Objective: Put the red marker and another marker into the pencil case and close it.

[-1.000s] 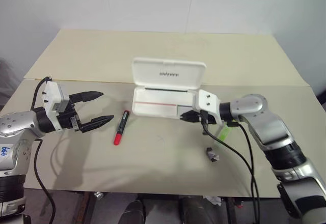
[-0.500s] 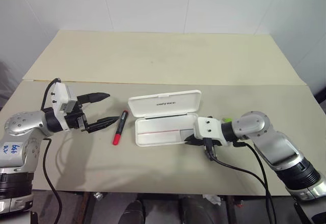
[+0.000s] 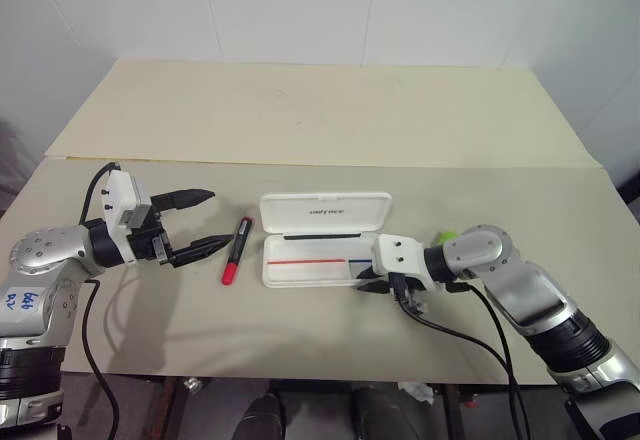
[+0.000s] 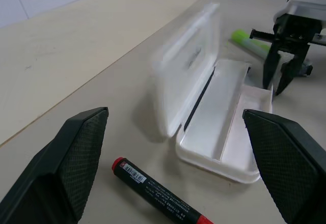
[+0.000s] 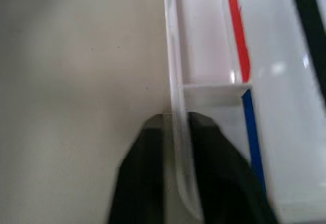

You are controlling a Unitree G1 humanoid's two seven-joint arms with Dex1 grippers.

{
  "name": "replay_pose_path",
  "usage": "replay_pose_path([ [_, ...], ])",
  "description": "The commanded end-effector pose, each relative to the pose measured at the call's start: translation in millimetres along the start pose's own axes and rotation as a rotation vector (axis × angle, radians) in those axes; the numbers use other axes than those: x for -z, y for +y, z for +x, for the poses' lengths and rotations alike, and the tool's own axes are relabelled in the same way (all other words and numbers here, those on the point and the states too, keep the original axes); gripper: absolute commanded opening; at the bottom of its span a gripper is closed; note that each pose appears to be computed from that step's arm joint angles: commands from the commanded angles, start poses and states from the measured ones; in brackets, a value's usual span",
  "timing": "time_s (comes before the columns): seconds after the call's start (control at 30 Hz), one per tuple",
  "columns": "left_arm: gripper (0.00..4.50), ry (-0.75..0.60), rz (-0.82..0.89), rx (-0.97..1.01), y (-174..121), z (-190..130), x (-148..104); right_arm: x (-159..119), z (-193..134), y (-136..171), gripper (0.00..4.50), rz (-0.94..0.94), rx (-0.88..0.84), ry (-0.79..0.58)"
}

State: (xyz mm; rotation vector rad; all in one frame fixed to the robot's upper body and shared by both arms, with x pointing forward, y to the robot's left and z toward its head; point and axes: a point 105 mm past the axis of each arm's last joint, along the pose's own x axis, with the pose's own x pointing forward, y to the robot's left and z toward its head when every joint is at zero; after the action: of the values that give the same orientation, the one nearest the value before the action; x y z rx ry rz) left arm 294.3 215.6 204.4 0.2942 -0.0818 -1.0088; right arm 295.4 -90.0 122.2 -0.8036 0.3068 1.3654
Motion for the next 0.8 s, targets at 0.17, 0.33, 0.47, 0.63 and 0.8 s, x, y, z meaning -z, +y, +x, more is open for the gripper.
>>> replay_pose_path([
  [0.17, 4.50, -0.017, 0.048, -0.017, 1, -5, -13, -8, 1, 0, 3.54, -0.045, -0.008, -0.019],
  [0.33, 4.50, -0.019, 0.047, -0.016, 1, -4, -12, -11, -3, -1, 4.49, -0.055, -0.002, -0.026],
  [0.47, 4.50, -0.023, 0.046, -0.014, 0, -2, -12, -13, -8, 0, 4.49, -0.059, 0.002, -0.031],
  [0.63, 4.50, -0.028, 0.042, -0.011, -2, 0, -11, -15, -17, 0, 4.49, -0.059, 0.011, -0.056],
  [0.8, 4.50, -0.038, 0.032, -0.027, -8, 3, -8, -31, -33, -2, 4.49, -0.088, 0.047, -0.189],
])
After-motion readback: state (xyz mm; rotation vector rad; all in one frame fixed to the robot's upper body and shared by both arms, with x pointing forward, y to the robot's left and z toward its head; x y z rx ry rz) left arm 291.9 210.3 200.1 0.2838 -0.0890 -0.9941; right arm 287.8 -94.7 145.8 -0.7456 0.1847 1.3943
